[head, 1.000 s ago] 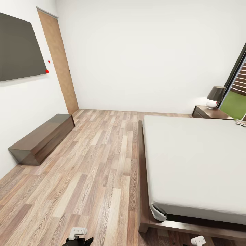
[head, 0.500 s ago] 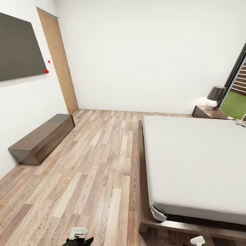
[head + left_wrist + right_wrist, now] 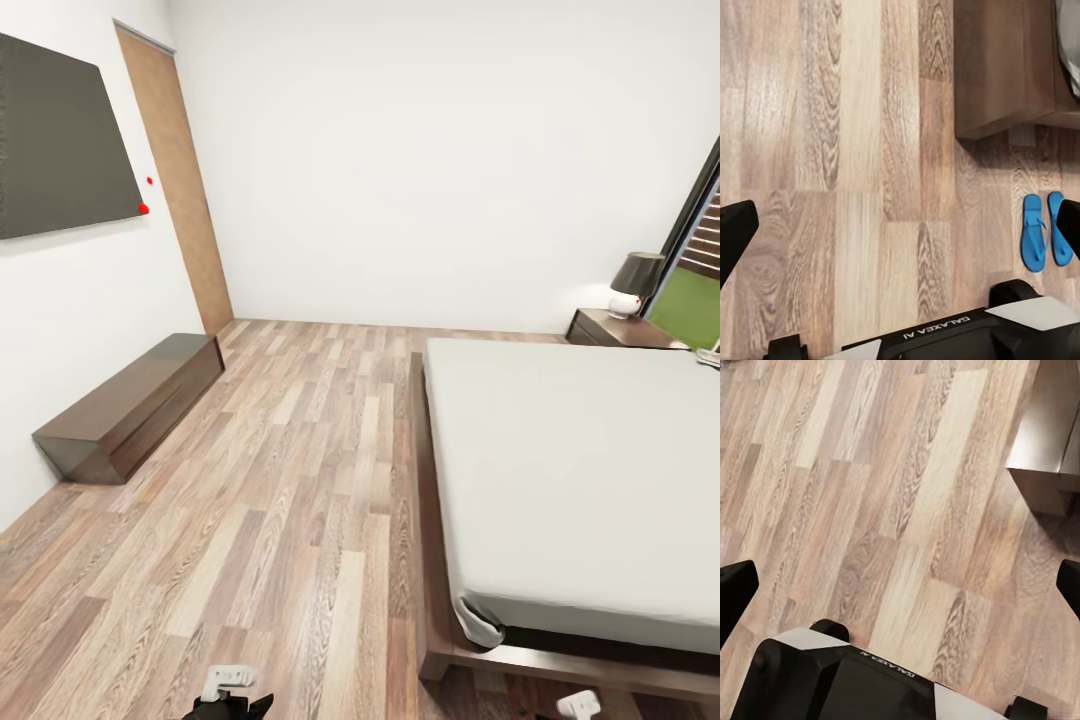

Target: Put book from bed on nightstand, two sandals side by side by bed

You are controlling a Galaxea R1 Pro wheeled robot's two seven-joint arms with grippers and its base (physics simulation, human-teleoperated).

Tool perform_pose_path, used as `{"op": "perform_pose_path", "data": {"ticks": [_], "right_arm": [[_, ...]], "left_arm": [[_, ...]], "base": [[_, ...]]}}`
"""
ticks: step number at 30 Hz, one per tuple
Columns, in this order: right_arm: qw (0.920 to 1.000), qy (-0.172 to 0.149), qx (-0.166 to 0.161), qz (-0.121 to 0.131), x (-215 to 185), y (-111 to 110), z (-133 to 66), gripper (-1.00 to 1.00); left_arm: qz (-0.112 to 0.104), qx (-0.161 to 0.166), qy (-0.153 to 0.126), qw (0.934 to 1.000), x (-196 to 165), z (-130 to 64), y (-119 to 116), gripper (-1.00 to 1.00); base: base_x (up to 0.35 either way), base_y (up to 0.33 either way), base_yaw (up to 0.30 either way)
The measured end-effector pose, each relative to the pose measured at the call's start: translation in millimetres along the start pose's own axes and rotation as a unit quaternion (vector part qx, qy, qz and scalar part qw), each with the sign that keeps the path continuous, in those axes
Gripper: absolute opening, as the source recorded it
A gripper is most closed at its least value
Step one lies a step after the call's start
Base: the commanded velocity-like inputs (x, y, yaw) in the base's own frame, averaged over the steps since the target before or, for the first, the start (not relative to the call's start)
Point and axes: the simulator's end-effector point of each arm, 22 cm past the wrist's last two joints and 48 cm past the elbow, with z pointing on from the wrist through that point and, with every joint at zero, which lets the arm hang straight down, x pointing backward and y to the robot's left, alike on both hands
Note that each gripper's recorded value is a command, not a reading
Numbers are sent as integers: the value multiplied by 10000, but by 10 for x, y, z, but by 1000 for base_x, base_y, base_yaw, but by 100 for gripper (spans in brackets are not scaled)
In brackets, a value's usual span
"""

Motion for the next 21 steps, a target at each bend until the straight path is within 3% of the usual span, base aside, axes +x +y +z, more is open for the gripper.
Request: {"op": "perform_pose_path", "data": {"ticks": [12, 21], "right_arm": [[10000, -6, -3, -7, -5, 2, -1, 100], [10000, -59, -17, -46, -58, 18, -10, 100]], "left_arm": [[2, -2, -6, 10000, -6, -2, 1, 100], [24, 7, -66, 10000, -64, -19, -13, 100]], "base": [[0, 268, 0], [0, 42, 0]]}}
